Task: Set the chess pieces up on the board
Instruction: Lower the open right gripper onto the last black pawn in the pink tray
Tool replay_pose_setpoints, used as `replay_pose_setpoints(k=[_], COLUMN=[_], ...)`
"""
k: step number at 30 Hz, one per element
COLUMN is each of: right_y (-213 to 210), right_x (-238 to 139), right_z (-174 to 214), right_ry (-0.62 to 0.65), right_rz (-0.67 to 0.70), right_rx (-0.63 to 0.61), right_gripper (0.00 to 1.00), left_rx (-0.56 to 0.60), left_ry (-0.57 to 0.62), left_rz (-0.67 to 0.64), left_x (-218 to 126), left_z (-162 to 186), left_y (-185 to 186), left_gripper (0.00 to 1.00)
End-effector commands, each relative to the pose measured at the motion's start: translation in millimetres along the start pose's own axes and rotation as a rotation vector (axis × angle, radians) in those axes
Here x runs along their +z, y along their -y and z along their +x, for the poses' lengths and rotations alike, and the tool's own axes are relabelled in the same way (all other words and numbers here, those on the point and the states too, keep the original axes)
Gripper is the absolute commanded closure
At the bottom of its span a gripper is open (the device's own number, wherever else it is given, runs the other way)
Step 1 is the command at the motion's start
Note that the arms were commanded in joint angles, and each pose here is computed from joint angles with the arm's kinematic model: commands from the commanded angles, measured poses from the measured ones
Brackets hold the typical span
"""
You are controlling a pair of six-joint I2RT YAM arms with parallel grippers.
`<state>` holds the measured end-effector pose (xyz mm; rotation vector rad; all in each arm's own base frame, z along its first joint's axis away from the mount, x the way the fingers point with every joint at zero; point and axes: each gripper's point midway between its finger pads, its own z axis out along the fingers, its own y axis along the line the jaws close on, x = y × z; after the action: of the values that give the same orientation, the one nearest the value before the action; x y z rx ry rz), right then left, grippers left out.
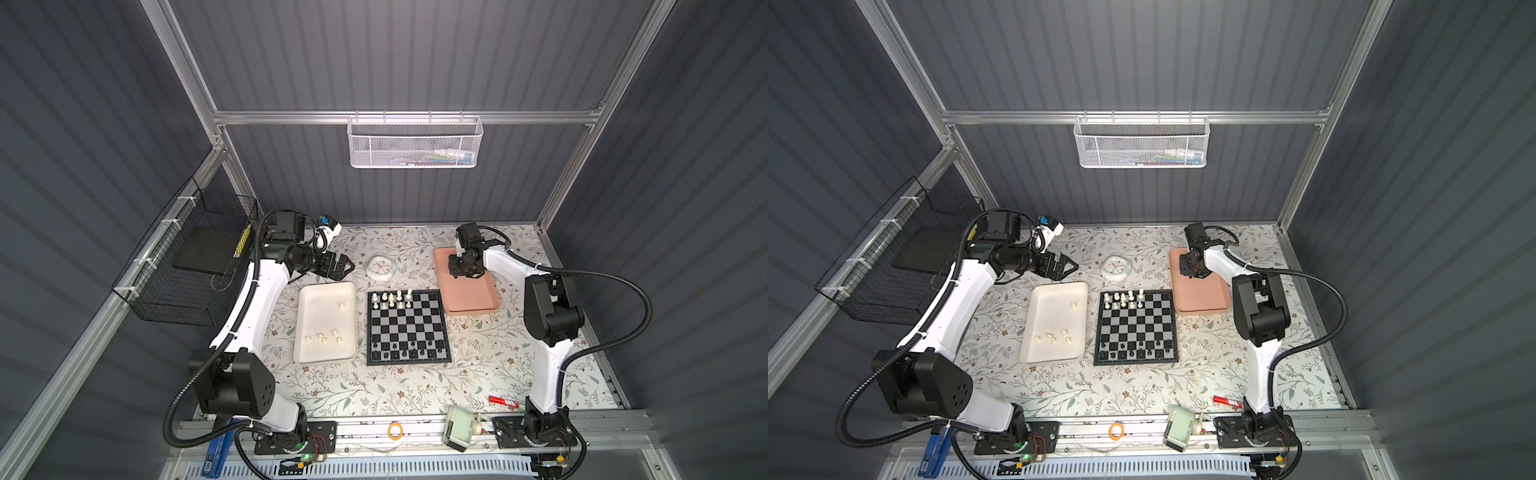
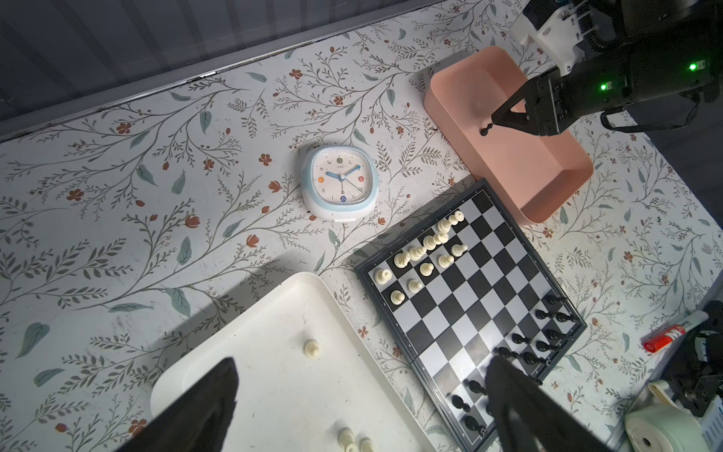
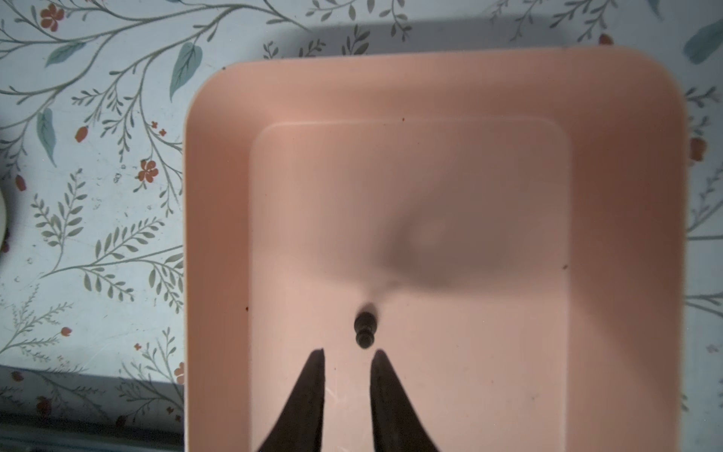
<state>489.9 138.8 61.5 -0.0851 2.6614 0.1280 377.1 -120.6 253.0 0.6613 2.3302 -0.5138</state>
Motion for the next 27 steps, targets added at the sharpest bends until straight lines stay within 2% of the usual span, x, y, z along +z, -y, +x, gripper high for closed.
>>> replay_pose_setpoints(k=[1, 9, 27], right_y=[5.0, 12.0, 8.5], right_x=[3.5, 8.0, 23.3], right_z=[-1.2, 0.0, 3.3], right_ry=[-0.015, -0.014, -0.048], right_rz=[0.011, 0.051, 0.027], right_rx=[-0.011, -0.027, -0.024], right_gripper=[0.75, 0.75, 0.75], left_rx=[0.015, 0.015, 0.017], left_ry=[-0.004, -0.004, -0.001], left_rz=[-0.003, -0.004, -0.012], left_x=[-5.1, -4.6, -6.6], left_z=[-1.8, -1.8, -2.1], left_y=[-0.7, -1.1, -1.5], left_gripper=[0.0, 0.0, 0.0])
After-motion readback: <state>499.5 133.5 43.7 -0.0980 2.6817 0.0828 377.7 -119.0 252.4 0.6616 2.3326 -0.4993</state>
